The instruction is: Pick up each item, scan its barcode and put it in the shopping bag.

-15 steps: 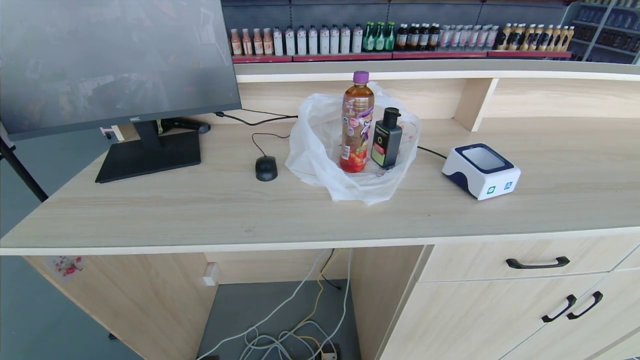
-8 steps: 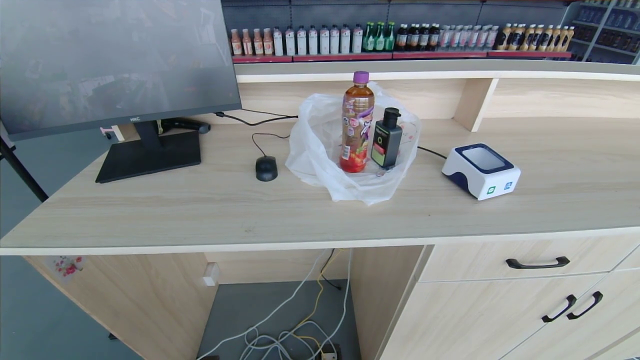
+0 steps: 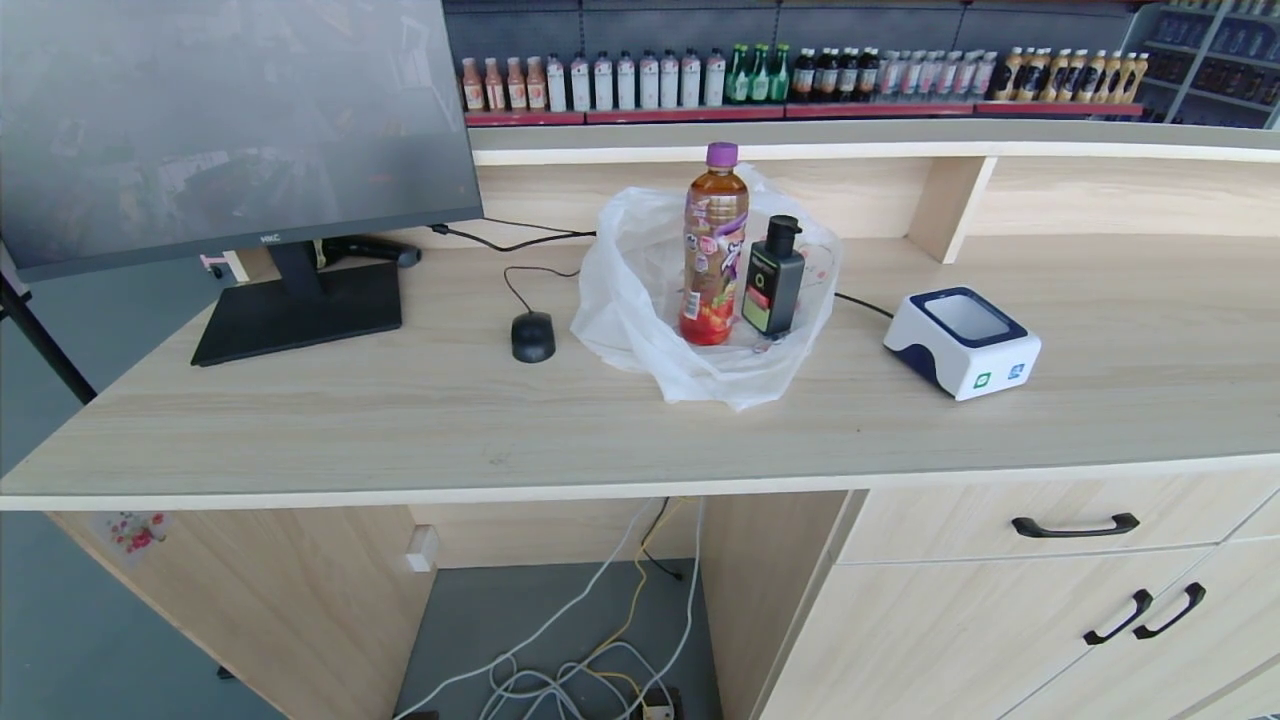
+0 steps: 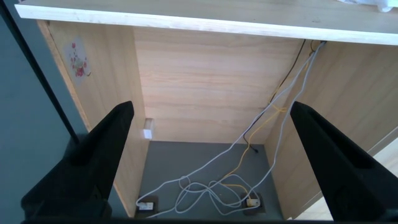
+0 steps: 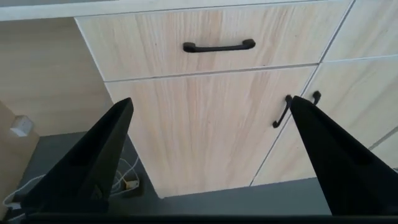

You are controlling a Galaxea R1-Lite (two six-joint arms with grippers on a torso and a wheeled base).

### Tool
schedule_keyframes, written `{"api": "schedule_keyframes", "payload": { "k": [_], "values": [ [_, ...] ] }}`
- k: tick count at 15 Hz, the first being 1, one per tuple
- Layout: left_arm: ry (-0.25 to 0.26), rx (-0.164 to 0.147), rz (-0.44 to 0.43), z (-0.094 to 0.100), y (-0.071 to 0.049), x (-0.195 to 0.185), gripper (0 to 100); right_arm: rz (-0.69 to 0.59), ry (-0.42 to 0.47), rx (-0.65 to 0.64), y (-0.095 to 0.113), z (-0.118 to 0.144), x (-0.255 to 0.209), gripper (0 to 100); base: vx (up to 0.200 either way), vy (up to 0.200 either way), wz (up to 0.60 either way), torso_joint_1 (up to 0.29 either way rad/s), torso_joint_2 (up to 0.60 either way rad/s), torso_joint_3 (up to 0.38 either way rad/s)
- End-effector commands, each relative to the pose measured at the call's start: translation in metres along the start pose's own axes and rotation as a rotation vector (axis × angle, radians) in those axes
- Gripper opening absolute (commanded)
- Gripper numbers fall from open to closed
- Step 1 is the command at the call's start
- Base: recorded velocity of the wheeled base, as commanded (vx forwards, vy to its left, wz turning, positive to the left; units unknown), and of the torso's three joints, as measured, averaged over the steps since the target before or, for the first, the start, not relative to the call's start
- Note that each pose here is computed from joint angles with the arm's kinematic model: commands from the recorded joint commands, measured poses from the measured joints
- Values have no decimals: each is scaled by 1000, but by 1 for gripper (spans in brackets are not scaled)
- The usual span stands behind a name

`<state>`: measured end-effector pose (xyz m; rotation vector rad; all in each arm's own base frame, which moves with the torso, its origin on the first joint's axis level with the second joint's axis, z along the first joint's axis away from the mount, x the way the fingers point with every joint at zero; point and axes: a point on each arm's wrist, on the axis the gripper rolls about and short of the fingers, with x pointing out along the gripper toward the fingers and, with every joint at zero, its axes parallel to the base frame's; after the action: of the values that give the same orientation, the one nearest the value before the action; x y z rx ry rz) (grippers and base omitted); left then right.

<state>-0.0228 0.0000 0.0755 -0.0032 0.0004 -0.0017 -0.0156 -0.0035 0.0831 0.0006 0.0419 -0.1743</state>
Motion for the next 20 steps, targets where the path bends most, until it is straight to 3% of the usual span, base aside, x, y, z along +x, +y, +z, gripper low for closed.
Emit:
{"api": "schedule_keyframes", "payload": {
  "k": [1, 2, 10, 13, 17, 20],
  "values": [
    [0, -1, 0, 0, 0, 0, 100, 105, -13, 1, 2, -5, -4, 100, 0, 0, 0, 0, 0, 0],
    [0, 0, 0, 0, 0, 0, 100, 173, -37, -49, 2, -8, -7, 100, 0, 0, 0, 0, 0, 0],
    [0, -1, 0, 0, 0, 0, 100, 169, -47, -20, 2, -7, -7, 100, 0, 0, 0, 0, 0, 0],
    [0, -1, 0, 0, 0, 0, 100, 170, -46, 1, 2, -7, -7, 100, -200, 0, 0, 9, 1, 1],
    [0, 0, 2, 0, 0, 0, 100, 170, -44, 6, 2, -7, -7, 100, 0, 0, 0, 0, 0, 0],
    [0, 0, 2, 0, 0, 0, 100, 170, -46, 8, 2, -7, -7, 100, 0, -200, 0, 15, 6, 2]
  ]
}}
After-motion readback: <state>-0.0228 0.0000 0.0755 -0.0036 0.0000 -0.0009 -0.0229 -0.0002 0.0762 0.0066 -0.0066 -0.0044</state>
